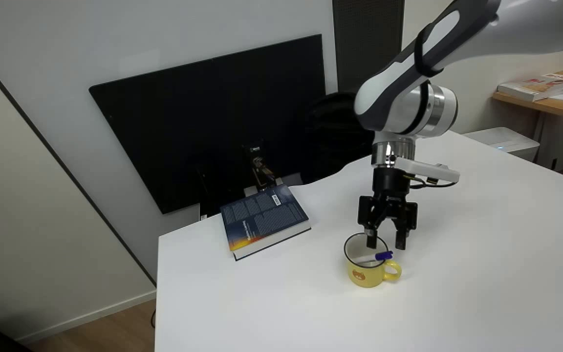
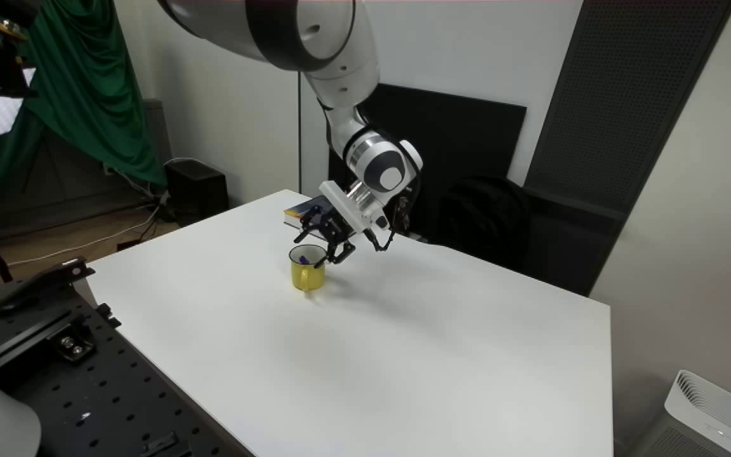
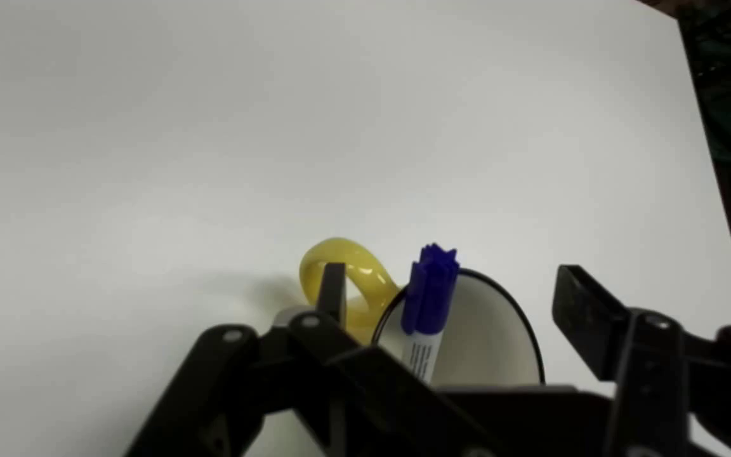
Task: Put the marker in the mug
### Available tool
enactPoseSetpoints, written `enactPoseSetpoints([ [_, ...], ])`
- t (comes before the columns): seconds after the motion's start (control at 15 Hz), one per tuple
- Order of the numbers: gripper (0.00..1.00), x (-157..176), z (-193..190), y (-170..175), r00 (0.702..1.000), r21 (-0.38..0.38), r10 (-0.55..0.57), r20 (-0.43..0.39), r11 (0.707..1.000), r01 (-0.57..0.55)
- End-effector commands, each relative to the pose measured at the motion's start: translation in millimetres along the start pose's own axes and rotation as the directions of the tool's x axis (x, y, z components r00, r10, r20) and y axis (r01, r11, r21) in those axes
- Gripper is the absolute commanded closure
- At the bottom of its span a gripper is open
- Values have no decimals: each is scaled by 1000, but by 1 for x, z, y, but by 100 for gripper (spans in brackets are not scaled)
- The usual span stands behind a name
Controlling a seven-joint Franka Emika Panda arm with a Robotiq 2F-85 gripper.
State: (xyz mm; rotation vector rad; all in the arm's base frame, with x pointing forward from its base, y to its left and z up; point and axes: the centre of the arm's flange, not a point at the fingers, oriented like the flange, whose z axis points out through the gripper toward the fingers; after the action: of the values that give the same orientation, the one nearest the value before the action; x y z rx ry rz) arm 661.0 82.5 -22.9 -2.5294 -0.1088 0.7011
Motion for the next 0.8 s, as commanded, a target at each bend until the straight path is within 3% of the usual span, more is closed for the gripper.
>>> enactPoseSetpoints([
  [0.0, 0, -4, -13, -22, 996, -178, -48, -74, 983, 34],
  [0.2, 0, -7, -16, -38, 980, -317, -108, -165, 947, 51],
  [0.4, 0, -10, -20, -48, 942, -430, -182, -281, 902, 46],
  [0.73, 0, -15, -22, -49, 820, -567, -306, -484, 823, -27],
])
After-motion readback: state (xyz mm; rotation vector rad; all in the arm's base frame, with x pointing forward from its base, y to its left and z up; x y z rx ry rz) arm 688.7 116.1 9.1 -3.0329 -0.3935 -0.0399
